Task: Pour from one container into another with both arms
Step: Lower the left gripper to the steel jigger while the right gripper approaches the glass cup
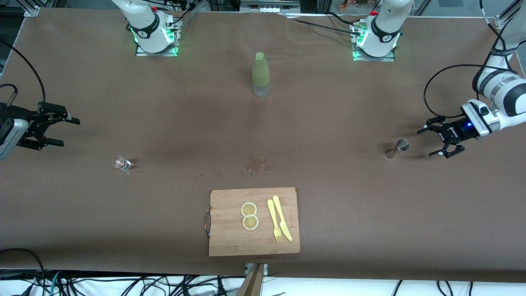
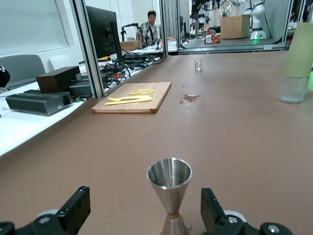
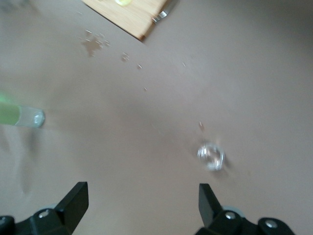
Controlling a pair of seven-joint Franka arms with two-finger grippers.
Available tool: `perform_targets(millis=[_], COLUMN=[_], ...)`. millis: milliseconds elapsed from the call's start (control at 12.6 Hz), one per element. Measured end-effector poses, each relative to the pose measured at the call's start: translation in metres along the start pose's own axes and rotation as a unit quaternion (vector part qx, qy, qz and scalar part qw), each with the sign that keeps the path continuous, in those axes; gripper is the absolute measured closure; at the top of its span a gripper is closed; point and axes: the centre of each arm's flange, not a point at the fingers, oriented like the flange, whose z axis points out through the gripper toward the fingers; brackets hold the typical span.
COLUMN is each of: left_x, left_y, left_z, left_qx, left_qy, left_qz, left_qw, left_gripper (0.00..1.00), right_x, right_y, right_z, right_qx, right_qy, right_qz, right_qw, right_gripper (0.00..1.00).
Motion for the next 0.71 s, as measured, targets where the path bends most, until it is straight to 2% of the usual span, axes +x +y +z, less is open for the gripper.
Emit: perform_targets(millis=[159,317,476,713], left_x=[-0.02,-0.031,-0.034,-0.041], left_y=[0.004,0.004,0.005,0.008], left_z=[0.012,0.03,0.049,0.061], left_qx=[0.008,0.026,0.02,0.019], left_qy=[0.013,0.027,0.032,0.038], left_qz=[0.0,0.001,-0.005,-0.009], left_qw=[1.0,0.999,0.999,0.999], left_gripper=[0.0,0.0,0.0,0.0], right_x=[-0.023,-0.048,-0.072,-0.099], right_y=[0.029,0.056,0.077,0.103], right_z=[0.015,0.032,0.052,0.093], right_qx=[0.029,0.046,0.065,0.082], right_qy=[0.05,0.093,0.135,0.194], right_qz=[-0.059,-0.107,-0.158,-0.234], right_qw=[0.997,0.989,0.976,0.949], right_gripper=[0.0,0.0,0.0,0.0])
